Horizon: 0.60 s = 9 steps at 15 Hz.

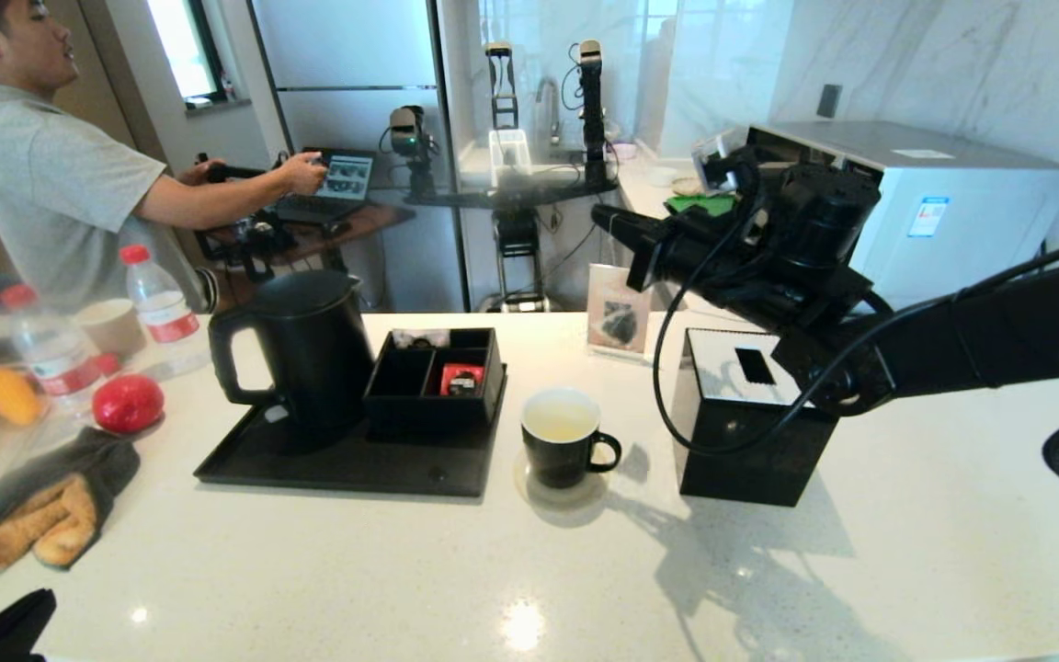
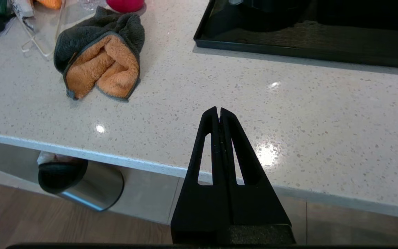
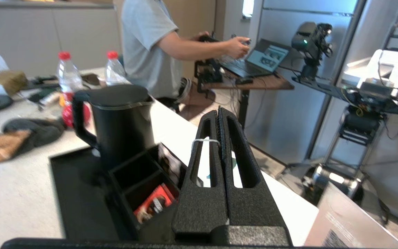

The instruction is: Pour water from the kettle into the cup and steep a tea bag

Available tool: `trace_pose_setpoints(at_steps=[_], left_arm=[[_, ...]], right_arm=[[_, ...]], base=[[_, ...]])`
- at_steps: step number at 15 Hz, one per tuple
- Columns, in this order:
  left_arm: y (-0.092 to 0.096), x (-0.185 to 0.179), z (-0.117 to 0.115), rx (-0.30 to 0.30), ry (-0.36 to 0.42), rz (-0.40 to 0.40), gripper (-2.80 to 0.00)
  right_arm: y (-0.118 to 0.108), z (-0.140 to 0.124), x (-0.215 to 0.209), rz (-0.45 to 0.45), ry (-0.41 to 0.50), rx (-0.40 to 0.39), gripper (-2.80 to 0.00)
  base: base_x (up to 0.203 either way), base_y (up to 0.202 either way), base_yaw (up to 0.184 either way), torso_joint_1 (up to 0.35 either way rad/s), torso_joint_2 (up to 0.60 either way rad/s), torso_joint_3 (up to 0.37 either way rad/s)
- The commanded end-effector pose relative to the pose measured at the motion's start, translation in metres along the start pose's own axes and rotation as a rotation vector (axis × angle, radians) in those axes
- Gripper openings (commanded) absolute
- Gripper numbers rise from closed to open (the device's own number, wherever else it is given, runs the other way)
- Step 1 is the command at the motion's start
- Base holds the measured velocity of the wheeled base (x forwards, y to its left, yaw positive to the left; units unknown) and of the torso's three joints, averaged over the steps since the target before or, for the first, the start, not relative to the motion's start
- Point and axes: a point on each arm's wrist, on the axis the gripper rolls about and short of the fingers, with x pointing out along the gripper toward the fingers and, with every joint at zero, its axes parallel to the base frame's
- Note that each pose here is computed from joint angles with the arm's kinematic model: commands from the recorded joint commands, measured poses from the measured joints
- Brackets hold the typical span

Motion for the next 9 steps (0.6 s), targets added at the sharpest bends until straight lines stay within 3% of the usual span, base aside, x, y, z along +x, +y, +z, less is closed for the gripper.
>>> trace_pose_setpoints(at_steps=[1, 7, 9], left_arm=[[0.005, -0.014, -0.004, -0.025, -0.084, -0.004, -2.8], [0.011, -0.051, -0.033, -0.023, -0.233, -0.085, -2.8], [0.012, -0.063, -0.047, -0.014, -0.3, -0.151, -2.8]], right_arm=[[-0.008, -0.013, 0.0, -0.014, 0.02, -0.022, -2.8], [-0.019, -0.027, 0.005, -0.027, 0.034, -0.043, -2.8], [-0.019, -0.031, 0.007, -0.024, 0.035, -0.044, -2.8]], base=[[0.0, 0.0, 0.0, 0.0, 0.0, 0.0], [0.0, 0.0, 0.0, 0.0, 0.0, 0.0], [0.0, 0.0, 0.0, 0.0, 0.0, 0.0]])
